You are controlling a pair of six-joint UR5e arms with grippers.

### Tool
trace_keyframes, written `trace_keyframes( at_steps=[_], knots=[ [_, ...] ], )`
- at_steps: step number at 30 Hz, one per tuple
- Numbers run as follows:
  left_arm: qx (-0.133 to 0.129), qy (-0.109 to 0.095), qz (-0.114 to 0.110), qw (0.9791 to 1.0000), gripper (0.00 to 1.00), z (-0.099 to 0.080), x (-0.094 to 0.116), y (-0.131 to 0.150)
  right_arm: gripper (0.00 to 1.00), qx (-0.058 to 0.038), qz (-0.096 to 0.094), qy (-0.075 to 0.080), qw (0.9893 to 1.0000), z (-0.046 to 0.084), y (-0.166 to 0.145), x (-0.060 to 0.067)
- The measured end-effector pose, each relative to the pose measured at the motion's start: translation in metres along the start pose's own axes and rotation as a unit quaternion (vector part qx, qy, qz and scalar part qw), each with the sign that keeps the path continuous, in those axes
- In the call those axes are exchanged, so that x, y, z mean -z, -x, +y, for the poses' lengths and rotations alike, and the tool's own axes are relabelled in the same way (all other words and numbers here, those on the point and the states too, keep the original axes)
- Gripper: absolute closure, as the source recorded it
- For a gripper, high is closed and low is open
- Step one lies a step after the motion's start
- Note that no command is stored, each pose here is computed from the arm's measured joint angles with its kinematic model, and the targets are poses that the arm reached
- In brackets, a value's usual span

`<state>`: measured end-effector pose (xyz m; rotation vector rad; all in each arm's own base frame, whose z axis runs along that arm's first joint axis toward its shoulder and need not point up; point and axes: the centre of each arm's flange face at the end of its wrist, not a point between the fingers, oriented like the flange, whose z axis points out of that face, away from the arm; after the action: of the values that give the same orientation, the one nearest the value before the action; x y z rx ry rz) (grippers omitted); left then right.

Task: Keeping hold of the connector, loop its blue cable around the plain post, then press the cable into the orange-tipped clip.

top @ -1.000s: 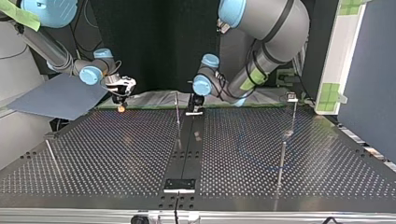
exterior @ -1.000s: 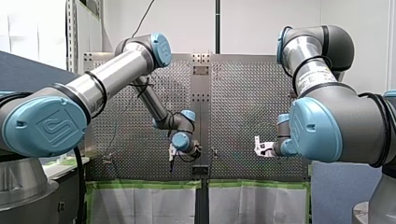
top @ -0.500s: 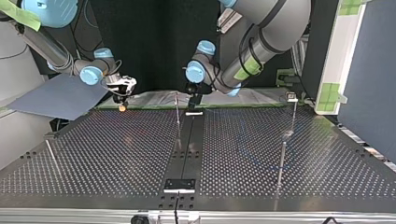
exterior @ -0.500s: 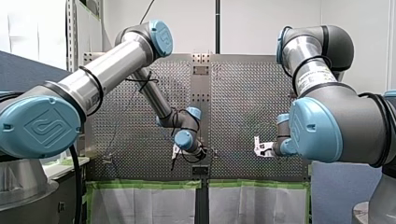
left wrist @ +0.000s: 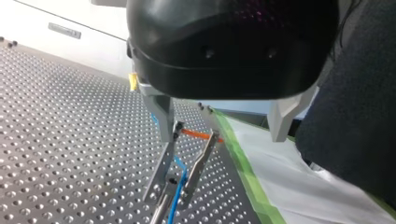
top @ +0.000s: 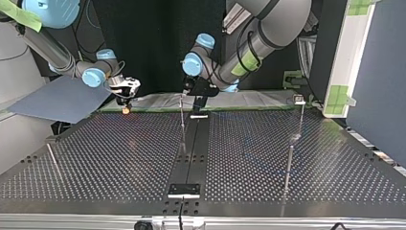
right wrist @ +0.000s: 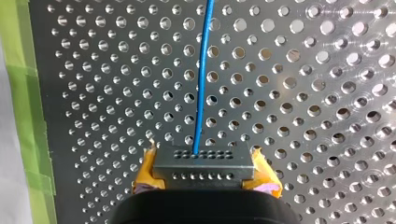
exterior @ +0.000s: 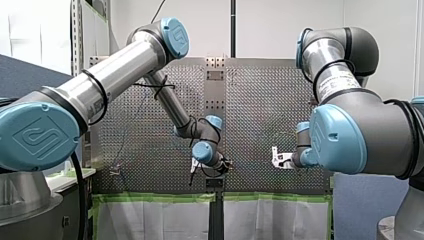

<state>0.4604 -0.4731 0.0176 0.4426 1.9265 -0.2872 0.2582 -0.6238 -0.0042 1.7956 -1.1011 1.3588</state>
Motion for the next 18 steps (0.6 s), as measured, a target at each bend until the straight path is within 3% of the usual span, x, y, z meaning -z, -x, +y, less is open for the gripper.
trace_keyframes(
  at_steps=[18],
  knots=[
    [0.023, 0.001, -0.01, 0.9997, 0.0, -0.001, -0.0014, 0.0016, 1.0, -0.0002, 0.0, -0.001, 1.0, 0.0016, -0.0001, 0.0001]
  ],
)
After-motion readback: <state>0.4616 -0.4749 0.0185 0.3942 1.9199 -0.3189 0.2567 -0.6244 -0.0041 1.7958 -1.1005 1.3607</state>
